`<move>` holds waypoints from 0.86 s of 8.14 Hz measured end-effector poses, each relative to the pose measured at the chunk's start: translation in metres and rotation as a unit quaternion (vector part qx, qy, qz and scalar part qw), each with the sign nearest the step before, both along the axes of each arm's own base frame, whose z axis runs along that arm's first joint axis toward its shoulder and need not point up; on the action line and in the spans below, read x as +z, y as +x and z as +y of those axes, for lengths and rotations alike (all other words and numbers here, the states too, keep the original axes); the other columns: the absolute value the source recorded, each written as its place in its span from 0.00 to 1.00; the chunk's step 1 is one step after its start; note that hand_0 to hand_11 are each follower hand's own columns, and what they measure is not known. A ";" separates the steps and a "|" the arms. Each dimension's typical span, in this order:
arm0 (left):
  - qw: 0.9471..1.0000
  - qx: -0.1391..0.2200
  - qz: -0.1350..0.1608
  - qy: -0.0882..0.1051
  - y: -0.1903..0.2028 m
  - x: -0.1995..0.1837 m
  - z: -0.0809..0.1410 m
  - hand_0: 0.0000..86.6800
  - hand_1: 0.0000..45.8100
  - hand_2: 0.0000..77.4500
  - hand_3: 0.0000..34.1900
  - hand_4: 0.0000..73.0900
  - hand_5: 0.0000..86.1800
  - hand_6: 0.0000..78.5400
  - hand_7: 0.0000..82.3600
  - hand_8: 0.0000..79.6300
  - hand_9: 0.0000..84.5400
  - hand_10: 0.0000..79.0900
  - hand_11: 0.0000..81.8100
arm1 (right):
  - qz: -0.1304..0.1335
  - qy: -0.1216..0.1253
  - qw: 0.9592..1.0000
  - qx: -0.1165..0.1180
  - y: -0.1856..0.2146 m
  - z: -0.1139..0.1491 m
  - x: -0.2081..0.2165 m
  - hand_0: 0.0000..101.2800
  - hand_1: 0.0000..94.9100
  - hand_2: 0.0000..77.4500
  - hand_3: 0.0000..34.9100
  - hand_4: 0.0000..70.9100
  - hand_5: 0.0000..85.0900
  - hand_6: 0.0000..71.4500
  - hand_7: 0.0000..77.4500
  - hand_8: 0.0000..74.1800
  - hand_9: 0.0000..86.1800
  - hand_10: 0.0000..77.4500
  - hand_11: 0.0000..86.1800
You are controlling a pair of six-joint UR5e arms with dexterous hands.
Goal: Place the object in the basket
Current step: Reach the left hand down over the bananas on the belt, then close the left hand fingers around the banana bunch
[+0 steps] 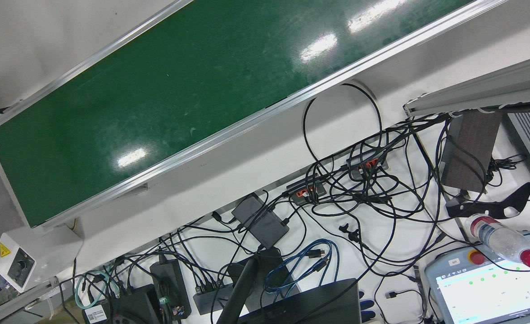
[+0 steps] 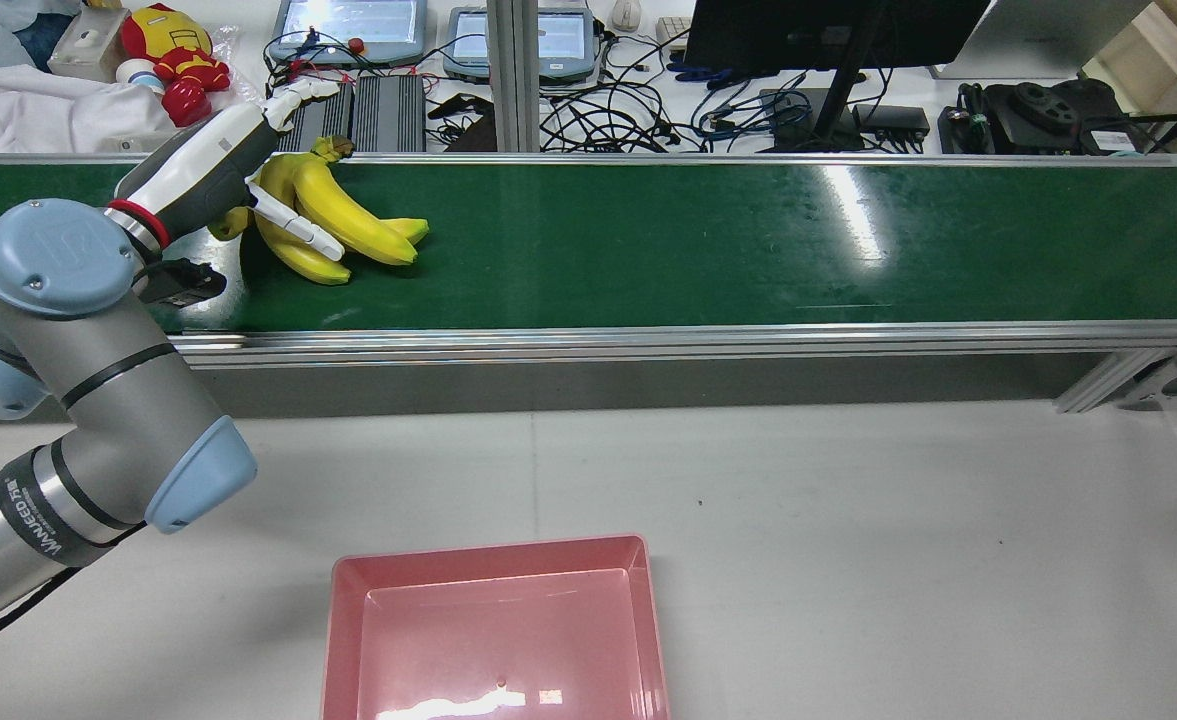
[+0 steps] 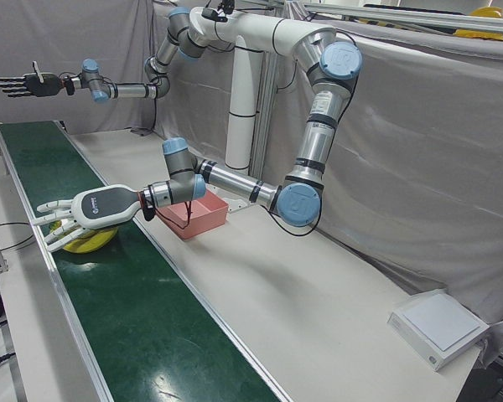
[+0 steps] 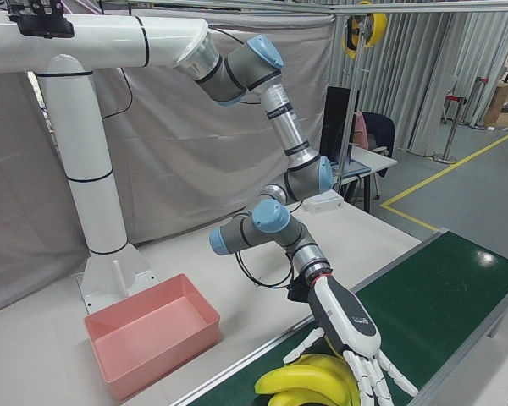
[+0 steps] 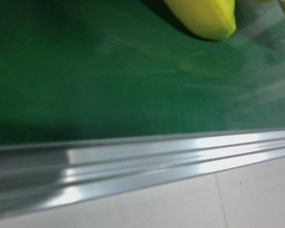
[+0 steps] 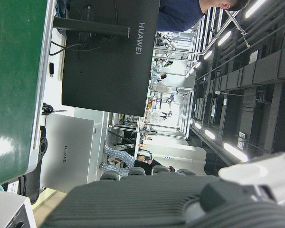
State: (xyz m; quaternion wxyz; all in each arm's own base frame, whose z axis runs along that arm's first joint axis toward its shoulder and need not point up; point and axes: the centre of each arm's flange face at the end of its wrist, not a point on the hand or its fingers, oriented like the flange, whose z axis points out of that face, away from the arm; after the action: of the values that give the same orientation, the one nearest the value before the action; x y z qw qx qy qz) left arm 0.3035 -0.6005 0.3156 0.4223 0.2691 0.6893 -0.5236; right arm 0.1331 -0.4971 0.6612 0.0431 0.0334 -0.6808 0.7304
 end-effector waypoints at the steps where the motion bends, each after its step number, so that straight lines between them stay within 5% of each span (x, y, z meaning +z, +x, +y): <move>1: 1.000 0.001 0.001 0.001 0.001 0.002 0.000 0.63 0.32 0.01 0.55 0.01 0.22 0.05 0.09 0.21 0.13 0.01 0.02 | 0.000 0.000 1.000 0.000 0.000 0.000 0.000 0.00 0.00 0.01 0.00 0.00 0.00 0.00 0.01 0.00 0.00 0.00 0.00; 4: 1.000 0.002 -0.008 -0.008 0.007 0.018 -0.004 0.63 0.31 0.01 0.52 0.01 0.27 0.05 0.11 0.21 0.17 0.01 0.02 | 0.000 0.000 1.000 0.000 0.000 0.000 0.000 0.00 0.00 0.01 0.00 0.00 0.00 0.00 0.01 0.00 0.00 0.00 0.00; 5: 1.000 0.002 -0.010 -0.010 0.007 0.020 -0.004 0.62 0.45 0.09 0.50 0.01 0.40 0.10 0.17 0.21 0.24 0.01 0.02 | 0.000 0.000 1.000 0.000 0.000 0.000 0.000 0.00 0.00 0.01 0.00 0.00 0.00 0.00 0.01 0.00 0.00 0.00 0.00; 6: 1.000 0.000 -0.010 -0.011 0.005 0.018 -0.005 0.62 0.35 0.18 0.41 0.04 0.68 0.17 0.35 0.25 0.32 0.14 0.03 | 0.000 0.000 1.000 0.000 0.000 0.000 0.000 0.00 0.00 0.01 0.00 0.00 0.00 0.00 0.01 0.00 0.00 0.00 0.00; 7: 1.000 -0.003 -0.009 -0.010 0.001 0.013 -0.006 0.62 0.35 0.18 0.41 0.04 0.68 0.17 0.35 0.25 0.32 0.14 0.03 | 0.000 0.000 1.000 0.000 0.000 0.000 0.000 0.00 0.00 0.01 0.00 0.00 0.00 0.00 0.01 0.00 0.00 0.00 0.00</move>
State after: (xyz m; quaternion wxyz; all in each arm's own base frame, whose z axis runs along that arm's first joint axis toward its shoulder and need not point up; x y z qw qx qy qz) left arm 0.3044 -0.6063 0.3282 0.4294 0.2715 0.6797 -0.5290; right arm 0.1331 -0.4968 0.6616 0.0432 0.0335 -0.6806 0.7306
